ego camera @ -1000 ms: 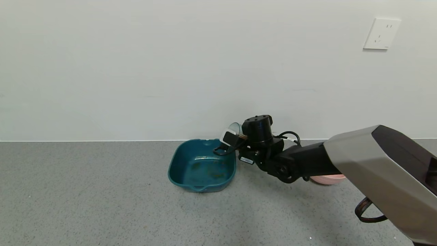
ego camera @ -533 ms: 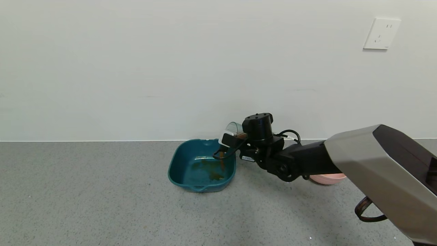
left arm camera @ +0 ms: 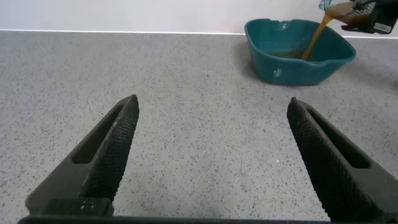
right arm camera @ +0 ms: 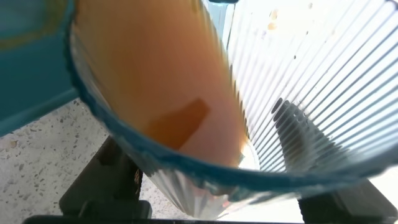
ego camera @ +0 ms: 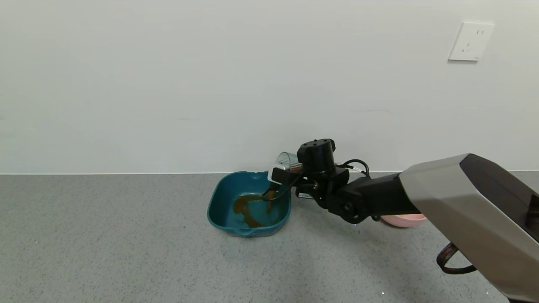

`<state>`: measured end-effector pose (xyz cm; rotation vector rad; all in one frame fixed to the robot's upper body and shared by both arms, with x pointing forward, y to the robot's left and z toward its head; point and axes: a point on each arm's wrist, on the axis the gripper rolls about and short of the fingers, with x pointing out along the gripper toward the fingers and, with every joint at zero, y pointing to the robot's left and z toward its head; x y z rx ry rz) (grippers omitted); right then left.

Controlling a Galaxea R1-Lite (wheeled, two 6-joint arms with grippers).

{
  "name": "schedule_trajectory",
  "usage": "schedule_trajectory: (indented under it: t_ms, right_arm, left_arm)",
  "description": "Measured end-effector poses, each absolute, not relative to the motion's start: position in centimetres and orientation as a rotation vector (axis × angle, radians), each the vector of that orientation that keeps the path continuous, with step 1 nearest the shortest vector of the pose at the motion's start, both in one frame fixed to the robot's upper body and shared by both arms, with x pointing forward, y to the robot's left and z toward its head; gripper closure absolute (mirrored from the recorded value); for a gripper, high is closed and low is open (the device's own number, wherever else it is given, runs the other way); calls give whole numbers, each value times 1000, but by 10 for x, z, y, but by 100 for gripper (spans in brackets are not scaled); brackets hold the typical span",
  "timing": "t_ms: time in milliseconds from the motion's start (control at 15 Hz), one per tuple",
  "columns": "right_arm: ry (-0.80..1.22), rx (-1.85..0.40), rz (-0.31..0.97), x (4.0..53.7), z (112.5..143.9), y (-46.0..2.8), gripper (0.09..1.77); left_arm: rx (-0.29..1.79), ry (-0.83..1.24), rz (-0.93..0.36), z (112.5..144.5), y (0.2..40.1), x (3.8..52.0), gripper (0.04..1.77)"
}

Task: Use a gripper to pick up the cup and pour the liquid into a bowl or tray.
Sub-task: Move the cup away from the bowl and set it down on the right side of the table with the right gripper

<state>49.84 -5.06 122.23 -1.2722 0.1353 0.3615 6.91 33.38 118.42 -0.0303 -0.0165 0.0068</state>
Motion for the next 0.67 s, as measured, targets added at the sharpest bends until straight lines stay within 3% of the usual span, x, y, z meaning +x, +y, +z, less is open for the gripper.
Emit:
schedule_trajectory:
  t_ms: [667]
  right_arm:
    - [104,-1380,379,497,1222,-44,51]
  left_arm:
    - [-30,-16,7,1184,334,69,9]
